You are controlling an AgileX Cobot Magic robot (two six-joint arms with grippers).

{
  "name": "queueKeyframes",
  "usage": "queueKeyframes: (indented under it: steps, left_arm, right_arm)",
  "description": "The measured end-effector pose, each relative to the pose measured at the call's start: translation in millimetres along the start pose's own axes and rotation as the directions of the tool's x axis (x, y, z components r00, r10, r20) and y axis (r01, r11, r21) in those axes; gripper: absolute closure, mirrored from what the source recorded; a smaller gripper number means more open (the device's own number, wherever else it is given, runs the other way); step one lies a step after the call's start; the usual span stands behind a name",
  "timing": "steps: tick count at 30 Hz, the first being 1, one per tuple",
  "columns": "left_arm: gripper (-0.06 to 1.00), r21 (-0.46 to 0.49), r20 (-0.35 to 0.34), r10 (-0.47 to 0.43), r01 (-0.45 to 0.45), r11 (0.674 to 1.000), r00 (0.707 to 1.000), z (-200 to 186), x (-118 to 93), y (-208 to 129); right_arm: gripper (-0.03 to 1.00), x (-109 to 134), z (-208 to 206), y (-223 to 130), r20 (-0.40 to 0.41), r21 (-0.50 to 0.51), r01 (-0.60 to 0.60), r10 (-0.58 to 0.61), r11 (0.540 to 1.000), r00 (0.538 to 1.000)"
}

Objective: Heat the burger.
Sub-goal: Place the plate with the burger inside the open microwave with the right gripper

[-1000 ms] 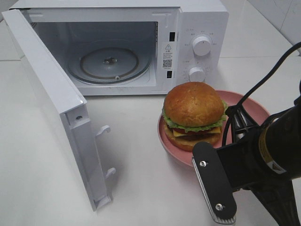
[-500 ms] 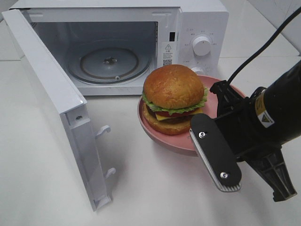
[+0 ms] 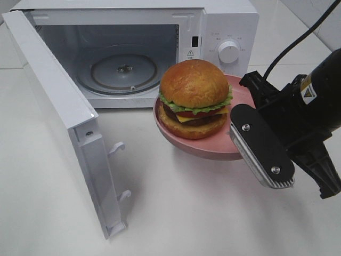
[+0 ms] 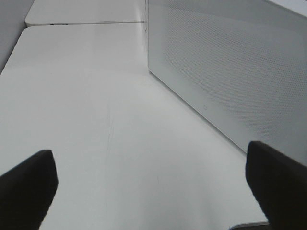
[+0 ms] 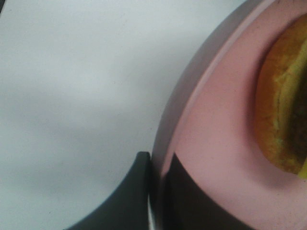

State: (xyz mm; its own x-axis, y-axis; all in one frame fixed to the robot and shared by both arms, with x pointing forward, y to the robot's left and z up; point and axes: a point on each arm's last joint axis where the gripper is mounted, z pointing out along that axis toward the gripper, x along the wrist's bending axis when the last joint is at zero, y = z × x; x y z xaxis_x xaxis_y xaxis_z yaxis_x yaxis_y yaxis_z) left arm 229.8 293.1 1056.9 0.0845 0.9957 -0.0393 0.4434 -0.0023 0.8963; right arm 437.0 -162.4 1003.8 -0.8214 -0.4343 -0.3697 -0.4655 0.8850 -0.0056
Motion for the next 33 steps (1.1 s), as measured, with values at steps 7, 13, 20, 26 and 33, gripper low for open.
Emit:
queueKeyframes:
  steps: [7,13,20,26,33]
  left_arm:
    - [-0.04,0.000,0.000,0.000,0.000,1.000,1.000,0,0,0]
    - [-0.04,0.000,0.000,0.000,0.000,1.000,1.000,0,0,0]
    - [-0.04,0.000,0.000,0.000,0.000,1.000,1.000,0,0,0]
    - [-0.04,0.000,0.000,0.000,0.000,1.000,1.000,0,0,0]
    - [-0.04,0.000,0.000,0.000,0.000,1.000,1.000,0,0,0]
  right_arm:
    - [0.93,-6,7,0,-0.014,0.004,0.019,-0.018,1.000,1.000]
    - [0.93,-21,11,3,-0.008,-0.004,0.011,-0.011,1.000,1.000]
    - [0.93,-35,16,10,-0.005,-0.011,0.031,-0.031,0.999,0.999]
    - [0.93,-52,25,21,0.000,-0.023,0.065,-0.065,0.998,0.998]
    - [0.93,-66,30,28,0.006,-0.030,0.073,-0.073,0.997,0.997]
